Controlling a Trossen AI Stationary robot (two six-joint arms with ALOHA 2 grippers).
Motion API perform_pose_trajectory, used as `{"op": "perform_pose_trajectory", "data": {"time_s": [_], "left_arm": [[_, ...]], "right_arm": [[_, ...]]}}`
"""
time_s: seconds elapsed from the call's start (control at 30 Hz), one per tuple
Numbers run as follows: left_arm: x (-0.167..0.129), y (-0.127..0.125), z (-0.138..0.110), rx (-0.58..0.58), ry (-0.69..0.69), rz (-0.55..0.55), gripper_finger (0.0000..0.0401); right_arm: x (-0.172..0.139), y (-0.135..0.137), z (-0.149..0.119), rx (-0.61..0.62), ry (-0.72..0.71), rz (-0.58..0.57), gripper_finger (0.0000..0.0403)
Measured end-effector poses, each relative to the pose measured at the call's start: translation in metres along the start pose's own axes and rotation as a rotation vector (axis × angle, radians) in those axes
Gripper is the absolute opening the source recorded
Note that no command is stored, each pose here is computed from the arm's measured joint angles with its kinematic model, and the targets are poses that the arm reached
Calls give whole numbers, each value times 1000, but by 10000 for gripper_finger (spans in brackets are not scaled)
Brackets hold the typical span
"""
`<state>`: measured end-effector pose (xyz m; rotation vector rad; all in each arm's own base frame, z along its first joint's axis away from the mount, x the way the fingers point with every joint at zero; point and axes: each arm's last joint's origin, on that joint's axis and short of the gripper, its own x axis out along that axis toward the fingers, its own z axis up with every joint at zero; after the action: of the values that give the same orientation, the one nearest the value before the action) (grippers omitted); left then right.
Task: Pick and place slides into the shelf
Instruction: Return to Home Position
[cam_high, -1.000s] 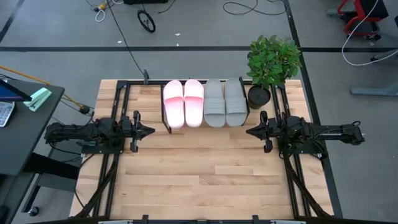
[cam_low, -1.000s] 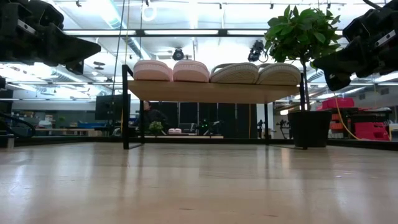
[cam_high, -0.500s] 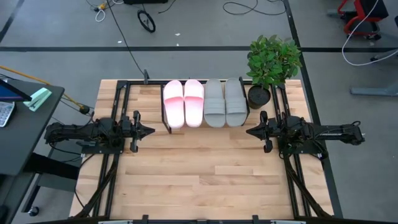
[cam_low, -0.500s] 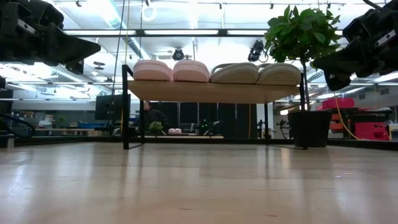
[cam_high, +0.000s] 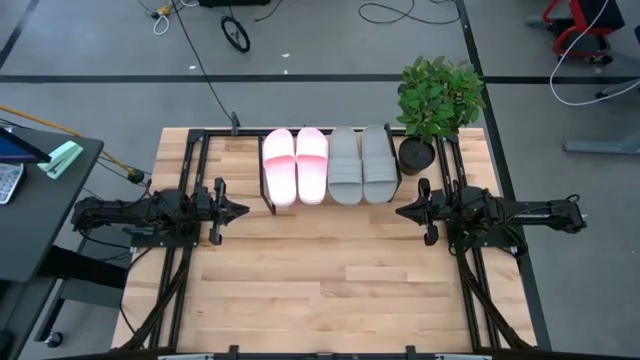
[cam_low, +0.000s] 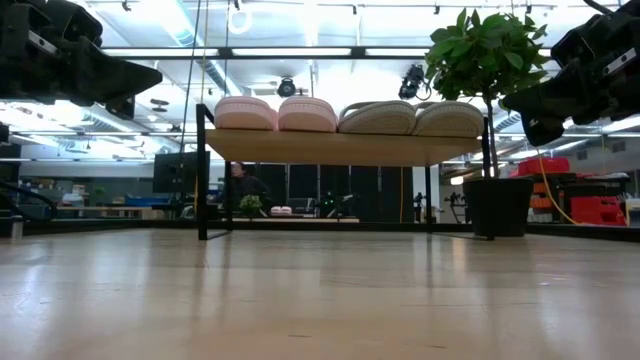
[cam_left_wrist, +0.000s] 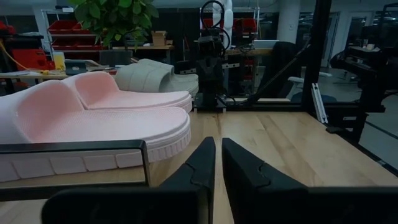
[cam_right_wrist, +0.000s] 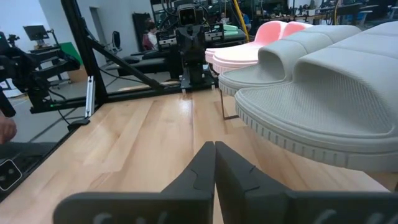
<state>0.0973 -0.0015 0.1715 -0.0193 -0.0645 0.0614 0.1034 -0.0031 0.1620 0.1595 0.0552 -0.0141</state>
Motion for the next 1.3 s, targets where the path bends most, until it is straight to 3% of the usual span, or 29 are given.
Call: {"op": "perform_pose_trajectory", "data": {"time_s": [1.3], "left_arm": [[0,0,0,0,0,0,18]], "right_arm": [[0,0,0,0,1,0,14]]}}
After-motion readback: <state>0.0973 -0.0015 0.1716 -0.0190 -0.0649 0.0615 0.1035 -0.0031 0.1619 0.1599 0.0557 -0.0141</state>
